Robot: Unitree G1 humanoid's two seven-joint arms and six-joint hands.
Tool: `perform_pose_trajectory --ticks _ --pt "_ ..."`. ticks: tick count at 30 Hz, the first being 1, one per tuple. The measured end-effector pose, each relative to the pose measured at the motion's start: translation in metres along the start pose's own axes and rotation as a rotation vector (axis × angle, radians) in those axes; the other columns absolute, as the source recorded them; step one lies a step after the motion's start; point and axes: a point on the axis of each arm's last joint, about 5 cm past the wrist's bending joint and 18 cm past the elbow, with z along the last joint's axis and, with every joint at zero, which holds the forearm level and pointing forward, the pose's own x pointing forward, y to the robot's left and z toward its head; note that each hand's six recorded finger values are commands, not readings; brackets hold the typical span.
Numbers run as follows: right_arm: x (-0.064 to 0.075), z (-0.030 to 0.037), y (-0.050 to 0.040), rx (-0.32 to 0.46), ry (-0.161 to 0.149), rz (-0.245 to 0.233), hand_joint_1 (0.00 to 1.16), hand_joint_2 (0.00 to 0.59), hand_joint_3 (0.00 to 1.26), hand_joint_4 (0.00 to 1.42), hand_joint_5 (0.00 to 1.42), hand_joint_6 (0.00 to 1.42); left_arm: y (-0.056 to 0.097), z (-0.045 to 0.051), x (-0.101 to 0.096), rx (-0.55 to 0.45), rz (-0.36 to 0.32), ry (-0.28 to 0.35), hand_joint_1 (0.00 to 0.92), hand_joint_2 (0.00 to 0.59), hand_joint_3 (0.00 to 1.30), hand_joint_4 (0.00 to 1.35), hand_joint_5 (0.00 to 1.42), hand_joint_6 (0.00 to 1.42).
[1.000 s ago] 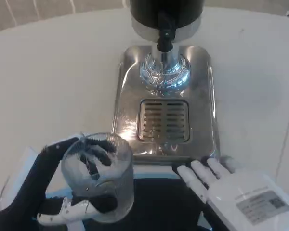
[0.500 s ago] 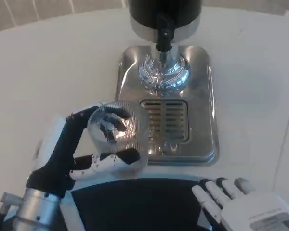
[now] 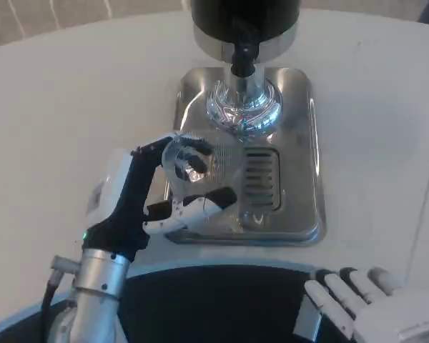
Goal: Grasp the cup under the faucet to collect the drink, then remove the cup.
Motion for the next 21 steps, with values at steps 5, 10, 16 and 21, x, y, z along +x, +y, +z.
perform_pose_trajectory --ticks 5,10,16,21 --pt "-0.005 -0.0053 -0.0009 -0.013 0.005 0.009 0.21 0.498 0.00 0.00 0.00 0.00 -0.009 0.0014 0.009 0.016 0.012 0.001 0.588 0.060 0.96 1.16 1.33 0.55" --pt "-0.010 -0.0089 -0.0019 -0.025 0.006 0.022 0.21 0.499 0.00 0.00 0.00 0.00 -0.016 0.0030 0.015 0.029 0.030 0.011 0.588 0.060 0.96 1.16 1.33 0.55" --pt "-0.012 -0.0109 -0.0033 -0.036 -0.004 0.027 0.21 0.499 0.00 0.00 0.00 0.00 -0.024 0.0028 0.020 0.056 0.031 0.040 0.588 0.060 0.96 1.15 1.31 0.55" --pt "-0.014 -0.0123 -0.0040 -0.039 -0.004 0.040 0.21 0.499 0.00 0.00 0.00 0.00 -0.032 0.0057 0.030 0.083 0.052 0.063 0.588 0.060 0.96 1.15 1.31 0.55"
